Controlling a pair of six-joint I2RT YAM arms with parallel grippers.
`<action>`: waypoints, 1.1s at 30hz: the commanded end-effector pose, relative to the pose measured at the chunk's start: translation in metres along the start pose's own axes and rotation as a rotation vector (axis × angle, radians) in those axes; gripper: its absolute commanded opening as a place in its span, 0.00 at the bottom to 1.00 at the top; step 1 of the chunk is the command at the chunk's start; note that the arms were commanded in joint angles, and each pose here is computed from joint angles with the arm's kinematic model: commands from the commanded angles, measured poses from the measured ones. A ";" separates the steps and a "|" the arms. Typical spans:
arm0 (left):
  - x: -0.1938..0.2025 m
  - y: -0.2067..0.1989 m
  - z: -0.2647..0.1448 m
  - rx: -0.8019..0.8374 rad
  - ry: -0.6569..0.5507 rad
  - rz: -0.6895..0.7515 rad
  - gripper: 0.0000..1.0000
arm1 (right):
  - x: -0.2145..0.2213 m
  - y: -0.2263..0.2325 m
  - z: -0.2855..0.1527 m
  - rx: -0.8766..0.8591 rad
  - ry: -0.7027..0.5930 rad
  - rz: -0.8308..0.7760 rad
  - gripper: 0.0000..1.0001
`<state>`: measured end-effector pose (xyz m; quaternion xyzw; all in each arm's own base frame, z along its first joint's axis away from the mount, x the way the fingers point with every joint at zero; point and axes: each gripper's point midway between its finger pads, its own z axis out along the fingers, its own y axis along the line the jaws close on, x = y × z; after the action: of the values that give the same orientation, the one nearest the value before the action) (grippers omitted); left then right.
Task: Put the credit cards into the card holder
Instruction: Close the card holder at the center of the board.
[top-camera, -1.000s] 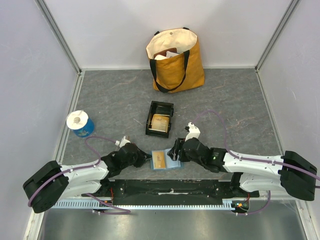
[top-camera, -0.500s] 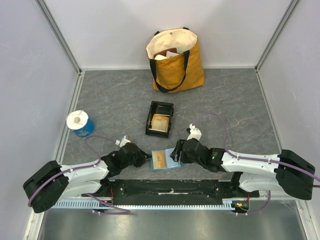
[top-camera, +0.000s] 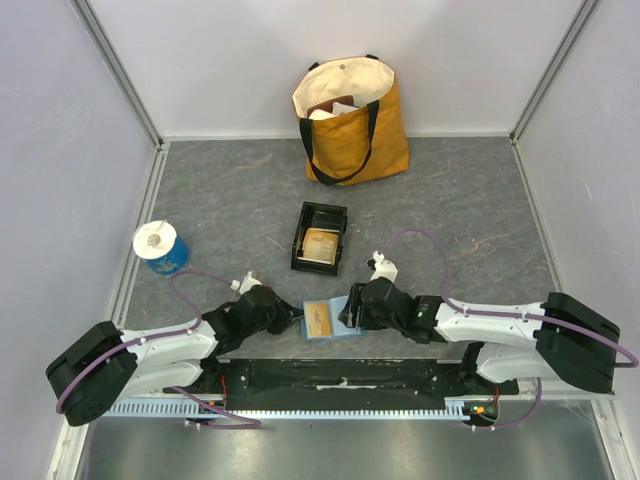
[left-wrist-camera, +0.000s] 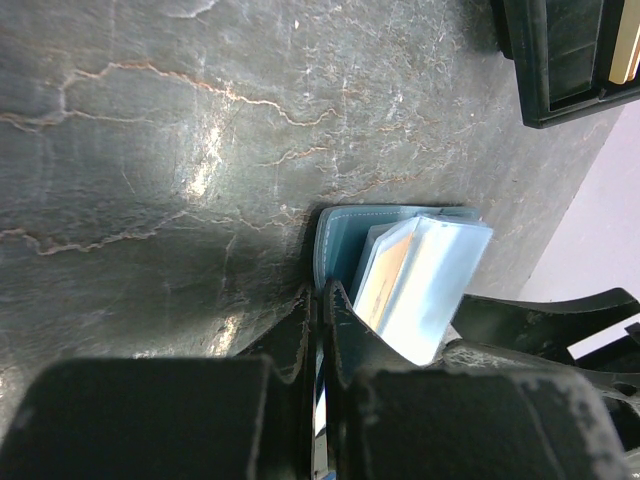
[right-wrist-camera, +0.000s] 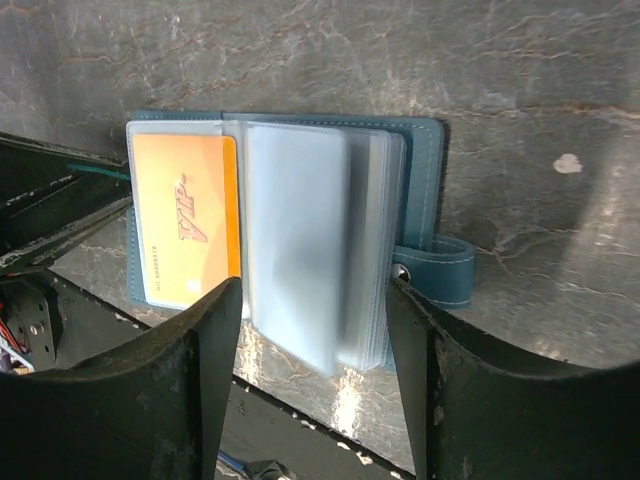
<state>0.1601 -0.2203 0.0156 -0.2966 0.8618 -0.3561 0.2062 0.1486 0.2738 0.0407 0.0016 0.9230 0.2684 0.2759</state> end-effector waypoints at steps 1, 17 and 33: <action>-0.005 0.034 0.001 -0.128 -0.029 0.076 0.02 | 0.000 0.018 0.007 -0.061 0.019 0.005 0.65; -0.001 0.033 0.004 -0.132 -0.010 0.084 0.02 | -0.016 0.057 0.003 -0.191 -0.006 -0.033 0.50; 0.000 0.031 0.005 -0.134 0.000 0.097 0.02 | -0.027 0.071 -0.011 -0.261 -0.045 -0.043 0.62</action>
<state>0.1650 -0.2220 0.0149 -0.2915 0.8662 -0.3461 0.2122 0.1448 0.2936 0.0521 -0.0469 0.9109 0.3093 0.2690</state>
